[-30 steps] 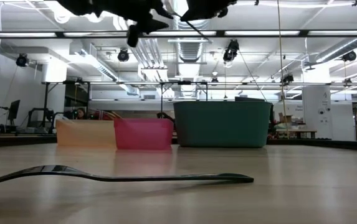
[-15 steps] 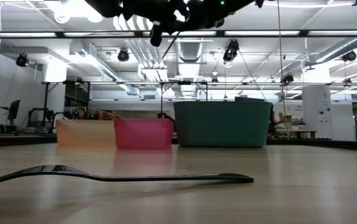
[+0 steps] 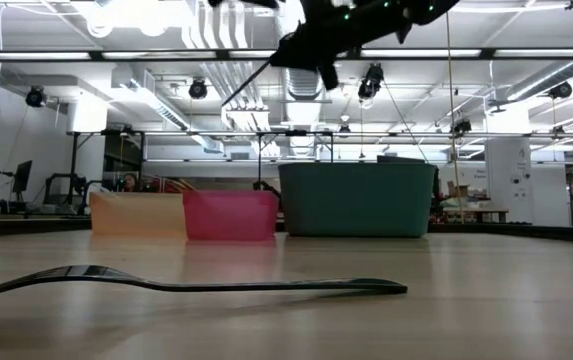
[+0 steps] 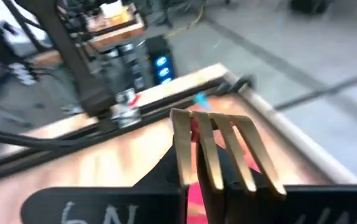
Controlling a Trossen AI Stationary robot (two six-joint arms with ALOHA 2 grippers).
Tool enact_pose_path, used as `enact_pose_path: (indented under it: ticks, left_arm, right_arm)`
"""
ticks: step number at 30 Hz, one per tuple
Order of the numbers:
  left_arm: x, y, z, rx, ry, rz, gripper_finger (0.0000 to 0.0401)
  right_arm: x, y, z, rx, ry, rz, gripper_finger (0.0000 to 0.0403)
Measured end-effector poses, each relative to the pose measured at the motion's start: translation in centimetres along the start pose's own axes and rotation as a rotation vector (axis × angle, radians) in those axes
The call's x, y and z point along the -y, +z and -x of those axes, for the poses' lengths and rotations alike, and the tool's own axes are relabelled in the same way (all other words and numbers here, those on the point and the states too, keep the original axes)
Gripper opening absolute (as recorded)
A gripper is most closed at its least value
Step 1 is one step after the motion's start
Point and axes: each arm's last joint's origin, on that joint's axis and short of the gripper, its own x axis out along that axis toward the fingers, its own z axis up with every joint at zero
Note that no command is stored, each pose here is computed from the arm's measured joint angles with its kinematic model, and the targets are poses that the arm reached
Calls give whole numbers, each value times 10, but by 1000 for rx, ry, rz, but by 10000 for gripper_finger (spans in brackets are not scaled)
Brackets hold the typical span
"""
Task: Sort silverware by color (type)
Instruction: Put the gold fork into the red bin
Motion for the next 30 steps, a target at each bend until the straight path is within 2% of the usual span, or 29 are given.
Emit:
enact_pose_path:
  ticks: [2, 4, 7, 10, 14, 17, 21, 25, 30]
  left_arm:
    - [-5, 16, 21, -74, 14, -101, 98]
    - [-11, 20, 42, -205, 28, -169, 98]
    - [-22, 8, 71, -478, 68, -222, 97]
    - [-28, -4, 88, -627, 114, -210, 97]
    - [-23, -19, 84, -599, 96, -204, 97]
    - [-17, -41, 71, -557, 62, -216, 97]
    - [-18, -86, 60, -586, -21, -218, 97]
    - [-19, -140, 52, -645, -122, -146, 97]
    - [-18, -183, 49, -578, -237, -75, 97]
  right_arm:
    - [2, -9, -9, -35, 17, -100, 11]
    - [5, -17, -17, -62, 9, -155, 11]
    - [8, -25, -28, -64, -11, -194, 11]
    - [10, -31, -36, -62, -26, -270, 11]
    - [13, -38, -43, -81, -52, -318, 11]
    - [14, -40, -45, -70, -89, -360, 11]
    - [17, -45, -49, -77, -125, -402, 11]
    - [17, -48, -50, -94, -137, -458, 11]
    - [15, -60, -54, -170, -163, -571, 11]
